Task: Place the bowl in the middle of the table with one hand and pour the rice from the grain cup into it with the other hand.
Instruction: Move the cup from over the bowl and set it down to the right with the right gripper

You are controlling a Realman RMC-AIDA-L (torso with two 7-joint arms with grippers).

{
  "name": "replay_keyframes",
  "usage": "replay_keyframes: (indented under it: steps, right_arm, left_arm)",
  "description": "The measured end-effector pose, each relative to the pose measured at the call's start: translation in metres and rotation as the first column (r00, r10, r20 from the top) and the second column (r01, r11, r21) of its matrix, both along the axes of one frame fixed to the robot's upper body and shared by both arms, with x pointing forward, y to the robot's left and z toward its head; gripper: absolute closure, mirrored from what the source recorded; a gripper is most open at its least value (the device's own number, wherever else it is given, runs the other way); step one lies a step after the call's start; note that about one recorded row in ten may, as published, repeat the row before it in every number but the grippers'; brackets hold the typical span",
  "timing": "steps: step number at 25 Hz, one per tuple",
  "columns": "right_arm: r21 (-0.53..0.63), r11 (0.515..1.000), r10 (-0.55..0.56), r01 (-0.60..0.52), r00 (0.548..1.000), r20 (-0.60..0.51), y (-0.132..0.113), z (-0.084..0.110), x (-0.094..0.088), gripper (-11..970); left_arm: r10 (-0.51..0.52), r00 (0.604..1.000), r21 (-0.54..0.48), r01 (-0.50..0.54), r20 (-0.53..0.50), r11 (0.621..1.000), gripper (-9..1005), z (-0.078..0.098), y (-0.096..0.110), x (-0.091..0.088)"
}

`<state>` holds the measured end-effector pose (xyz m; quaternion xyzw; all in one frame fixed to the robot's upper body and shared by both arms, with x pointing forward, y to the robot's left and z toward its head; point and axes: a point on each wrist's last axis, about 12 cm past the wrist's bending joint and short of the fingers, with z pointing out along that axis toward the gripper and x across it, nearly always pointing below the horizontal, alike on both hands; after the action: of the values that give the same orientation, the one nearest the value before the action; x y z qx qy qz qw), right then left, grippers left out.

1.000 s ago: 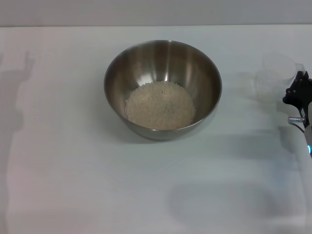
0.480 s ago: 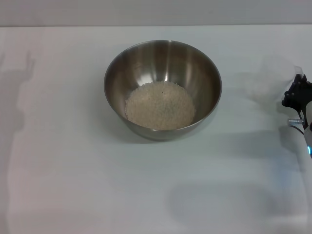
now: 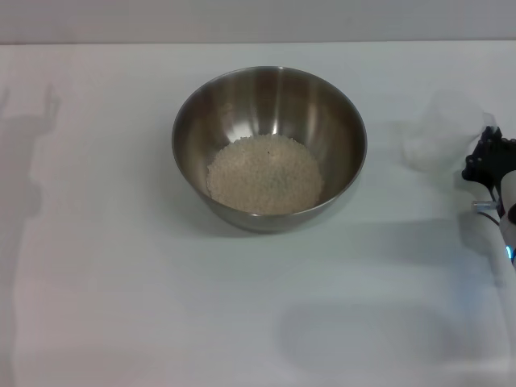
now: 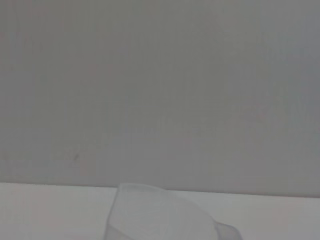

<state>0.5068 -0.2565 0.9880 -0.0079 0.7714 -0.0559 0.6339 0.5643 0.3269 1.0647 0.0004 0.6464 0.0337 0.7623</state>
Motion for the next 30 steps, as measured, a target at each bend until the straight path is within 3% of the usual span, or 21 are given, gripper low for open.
replay_keyframes:
  steps: [13, 18, 30]
  right_arm:
    - [-0.02, 0.999, 0.028, -0.027, 0.999, 0.042, 0.005, 0.002, -0.009, 905]
    - [-0.026, 0.999, 0.027, -0.025, 0.997, 0.078, 0.004, 0.004, -0.019, 752]
    - [-0.012, 1.0, -0.002, 0.003, 0.998, 0.066, 0.002, -0.002, -0.036, 735]
  left_arm:
    - [0.001, 1.0, -0.002, -0.001, 0.01, 1.0, 295, 0.002, 0.001, -0.001]
    - [-0.002, 1.0, -0.002, 0.002, 0.013, 1.0, 295, 0.003, 0.0, 0.001]
    - [-0.006, 1.0, -0.001, 0.006, 0.006, 1.0, 295, 0.002, -0.002, 0.002]
